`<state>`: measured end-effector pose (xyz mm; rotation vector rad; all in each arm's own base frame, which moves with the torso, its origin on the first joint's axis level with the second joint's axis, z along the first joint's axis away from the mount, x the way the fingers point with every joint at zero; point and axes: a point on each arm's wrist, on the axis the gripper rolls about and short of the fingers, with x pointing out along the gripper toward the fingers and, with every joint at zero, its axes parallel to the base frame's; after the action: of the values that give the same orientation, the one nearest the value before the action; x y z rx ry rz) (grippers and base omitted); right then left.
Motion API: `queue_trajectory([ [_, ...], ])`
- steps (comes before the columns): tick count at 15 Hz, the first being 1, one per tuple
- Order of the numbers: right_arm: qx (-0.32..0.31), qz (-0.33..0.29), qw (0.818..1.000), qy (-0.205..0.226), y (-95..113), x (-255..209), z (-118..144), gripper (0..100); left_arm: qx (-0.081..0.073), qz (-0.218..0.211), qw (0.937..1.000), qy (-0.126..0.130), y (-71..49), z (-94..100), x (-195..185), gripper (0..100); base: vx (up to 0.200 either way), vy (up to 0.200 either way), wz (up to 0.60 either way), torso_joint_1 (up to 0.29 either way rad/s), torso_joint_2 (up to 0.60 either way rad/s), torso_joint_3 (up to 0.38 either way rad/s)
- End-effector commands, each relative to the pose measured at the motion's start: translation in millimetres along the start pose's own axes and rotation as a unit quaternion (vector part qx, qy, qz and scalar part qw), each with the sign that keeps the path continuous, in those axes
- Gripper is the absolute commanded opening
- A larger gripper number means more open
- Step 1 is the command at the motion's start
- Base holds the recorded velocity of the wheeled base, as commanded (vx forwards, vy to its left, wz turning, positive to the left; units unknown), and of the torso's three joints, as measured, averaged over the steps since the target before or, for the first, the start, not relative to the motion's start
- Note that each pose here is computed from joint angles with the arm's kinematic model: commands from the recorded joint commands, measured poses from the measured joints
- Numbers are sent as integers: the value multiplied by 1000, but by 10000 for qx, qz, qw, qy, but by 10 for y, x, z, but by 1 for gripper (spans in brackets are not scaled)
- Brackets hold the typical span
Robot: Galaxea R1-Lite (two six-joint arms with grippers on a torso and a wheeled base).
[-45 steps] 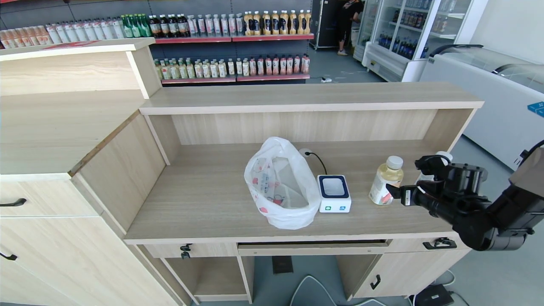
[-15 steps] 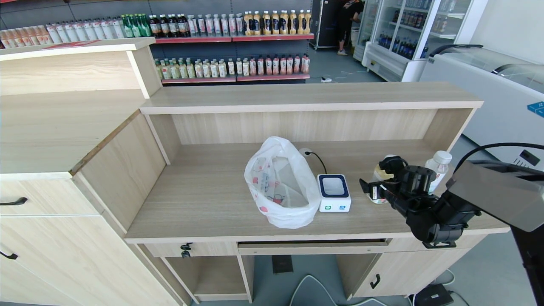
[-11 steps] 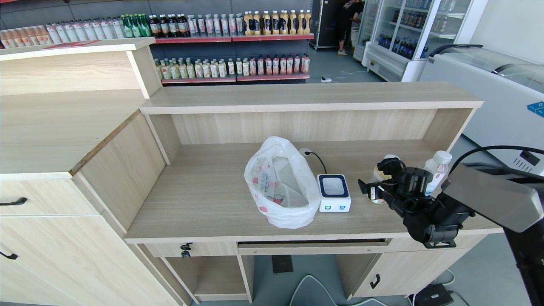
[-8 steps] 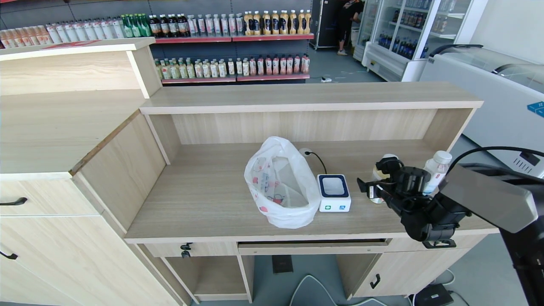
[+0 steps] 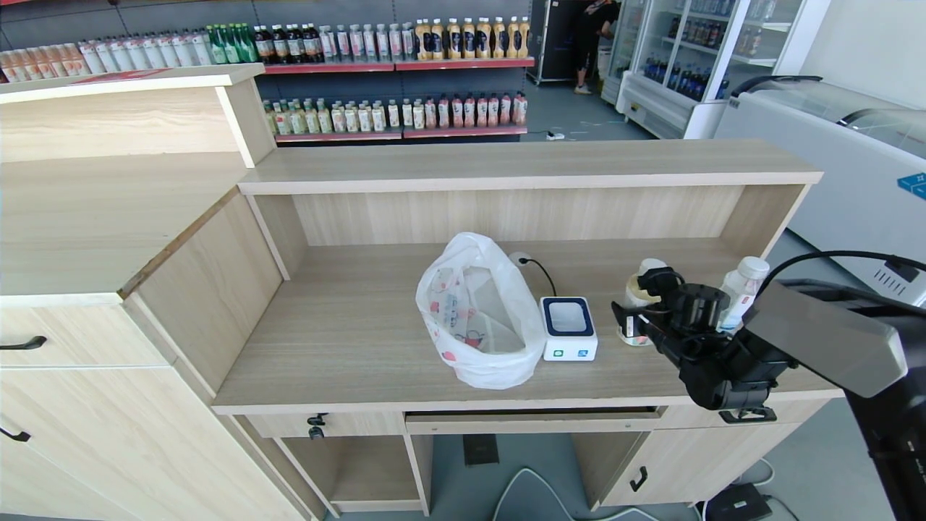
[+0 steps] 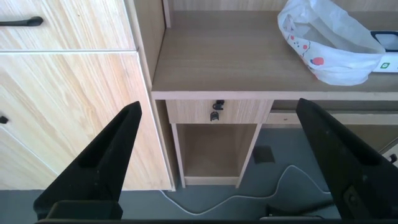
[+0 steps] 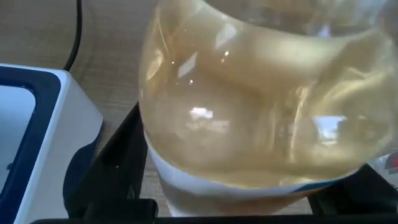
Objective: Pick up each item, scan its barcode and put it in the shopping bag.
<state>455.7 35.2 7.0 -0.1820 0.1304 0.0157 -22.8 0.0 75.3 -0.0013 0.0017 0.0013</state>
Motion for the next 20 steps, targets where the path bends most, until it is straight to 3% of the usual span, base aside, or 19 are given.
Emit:
queue_trajectory([
  [1,1,-2,10000,-13,0,-5,11,0,-1,1,10000,7,0,1,1,100,0,0,0,0,0,0],
  [5,46,-19,9998,-204,-19,-38,107,0,-1,1,10000,7,0,1,1,100,0,0,0,0,0,0],
  [8,594,273,9974,-314,-121,-325,718,0,-1,1,10000,7,0,1,1,100,0,0,0,0,0,0],
  [11,1323,1041,9857,-45,-303,-1073,1549,0,-1,1,10000,7,0,1,1,100,0,0,0,0,0,0],
  [13,1733,2162,9609,15,-403,-1720,2016,0,-1,1,10000,7,0,1,1,100,0,0,0,0,0,0],
  [14,1823,2867,9405,84,-463,-2011,2107,0,-1,1,10000,7,0,1,1,100,0,0,0,0,0,0],
  [16,1816,4181,8900,43,-516,-2482,2117,0,-1,1,10000,7,0,1,1,100,0,0,0,0,0,0],
  [20,2063,5436,8136,26,-445,-3029,2323,0,-1,1,10000,7,0,1,1,100,0,0,0,0,0,0],
])
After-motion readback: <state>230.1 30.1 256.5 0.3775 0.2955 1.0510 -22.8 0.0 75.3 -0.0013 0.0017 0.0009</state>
